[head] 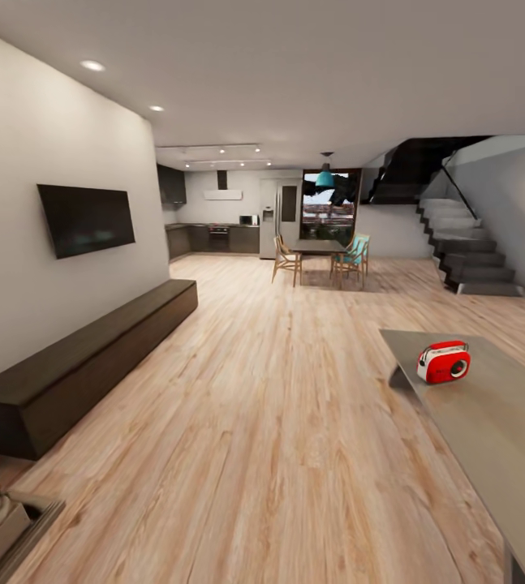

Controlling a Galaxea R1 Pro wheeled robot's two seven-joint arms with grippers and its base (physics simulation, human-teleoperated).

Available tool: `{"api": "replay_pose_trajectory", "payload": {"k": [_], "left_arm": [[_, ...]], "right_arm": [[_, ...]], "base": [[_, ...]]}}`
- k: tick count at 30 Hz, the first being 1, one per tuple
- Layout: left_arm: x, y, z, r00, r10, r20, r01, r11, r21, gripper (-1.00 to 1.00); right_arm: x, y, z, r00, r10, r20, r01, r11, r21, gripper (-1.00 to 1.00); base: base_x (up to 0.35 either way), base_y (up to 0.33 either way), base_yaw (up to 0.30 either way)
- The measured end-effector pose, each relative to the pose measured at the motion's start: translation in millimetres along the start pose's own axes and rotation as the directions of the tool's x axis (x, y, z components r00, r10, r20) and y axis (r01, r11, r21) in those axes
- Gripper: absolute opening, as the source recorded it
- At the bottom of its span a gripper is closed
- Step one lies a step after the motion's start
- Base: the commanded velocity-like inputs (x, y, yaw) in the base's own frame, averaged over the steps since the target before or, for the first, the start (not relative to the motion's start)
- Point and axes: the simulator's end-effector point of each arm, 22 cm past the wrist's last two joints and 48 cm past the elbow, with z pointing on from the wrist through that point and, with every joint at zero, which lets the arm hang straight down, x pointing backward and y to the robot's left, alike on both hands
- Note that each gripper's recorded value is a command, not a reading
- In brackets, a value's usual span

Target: Turn on the radio receiver that's on the table in the living room.

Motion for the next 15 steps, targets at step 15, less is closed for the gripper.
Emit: {"api": "replay_pose_trajectory", "payload": {"k": [15], "left_arm": [[0.1, -1.1, 0.0, 1.0, 0.0, 0.0, 0.0, 1.0, 0.001, 1.0]], "right_arm": [[0.0, 0.0, 0.0, 1.0, -0.002, 0.0, 0.002, 1.0, 0.0, 1.0]], "base": [[0.323, 0.0, 0.0]]}}
